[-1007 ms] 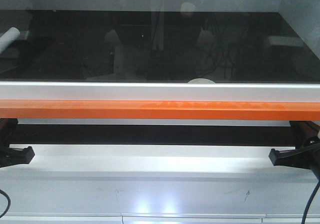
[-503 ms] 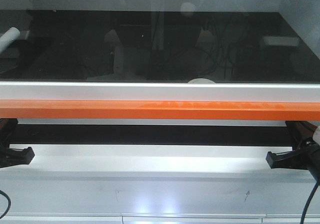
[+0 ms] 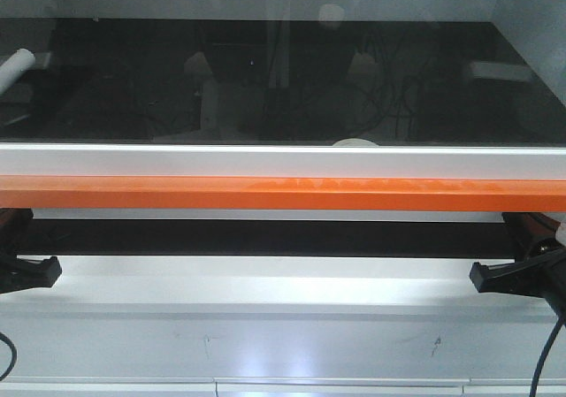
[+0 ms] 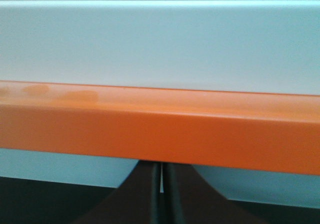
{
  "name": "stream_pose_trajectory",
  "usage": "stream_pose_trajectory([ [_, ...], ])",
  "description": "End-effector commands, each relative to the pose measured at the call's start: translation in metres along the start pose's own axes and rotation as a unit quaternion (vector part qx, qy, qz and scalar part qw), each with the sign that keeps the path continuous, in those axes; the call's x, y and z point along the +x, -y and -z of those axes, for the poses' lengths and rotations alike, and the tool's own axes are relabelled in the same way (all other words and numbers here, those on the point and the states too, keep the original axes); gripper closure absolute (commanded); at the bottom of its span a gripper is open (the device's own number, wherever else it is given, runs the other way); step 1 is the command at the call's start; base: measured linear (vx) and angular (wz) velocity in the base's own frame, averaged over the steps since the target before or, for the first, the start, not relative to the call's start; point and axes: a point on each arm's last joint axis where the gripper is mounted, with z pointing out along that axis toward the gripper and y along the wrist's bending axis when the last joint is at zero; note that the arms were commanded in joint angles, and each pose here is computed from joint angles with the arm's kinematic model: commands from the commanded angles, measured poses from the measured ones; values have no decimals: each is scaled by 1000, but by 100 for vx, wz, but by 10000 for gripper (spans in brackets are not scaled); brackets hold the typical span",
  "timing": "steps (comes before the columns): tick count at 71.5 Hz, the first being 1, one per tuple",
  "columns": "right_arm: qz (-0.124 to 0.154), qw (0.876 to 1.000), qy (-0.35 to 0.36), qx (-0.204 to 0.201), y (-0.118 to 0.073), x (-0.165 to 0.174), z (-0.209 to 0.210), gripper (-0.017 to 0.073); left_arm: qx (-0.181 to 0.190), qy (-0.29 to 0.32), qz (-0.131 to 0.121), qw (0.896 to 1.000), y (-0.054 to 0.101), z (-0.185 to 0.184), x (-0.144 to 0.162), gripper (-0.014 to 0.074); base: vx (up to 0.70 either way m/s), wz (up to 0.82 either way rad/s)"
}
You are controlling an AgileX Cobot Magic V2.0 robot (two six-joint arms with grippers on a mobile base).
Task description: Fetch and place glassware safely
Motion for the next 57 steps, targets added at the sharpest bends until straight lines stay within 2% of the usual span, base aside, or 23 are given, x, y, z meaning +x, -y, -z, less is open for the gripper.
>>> stream_pose_trajectory([
  [1, 5, 986, 167, -2, 0, -50, -5, 560, 30, 217, 1, 976, 8, 10, -62, 601, 0, 0],
  [41, 8, 978, 207, -2, -1, -90, 15, 560, 32, 255, -2, 966, 11, 18, -94, 601, 0, 0],
  [57, 13, 978, 207, -4, -1, -106, 21, 560, 26, 250, -6, 968, 12, 28, -115, 601, 0, 0],
])
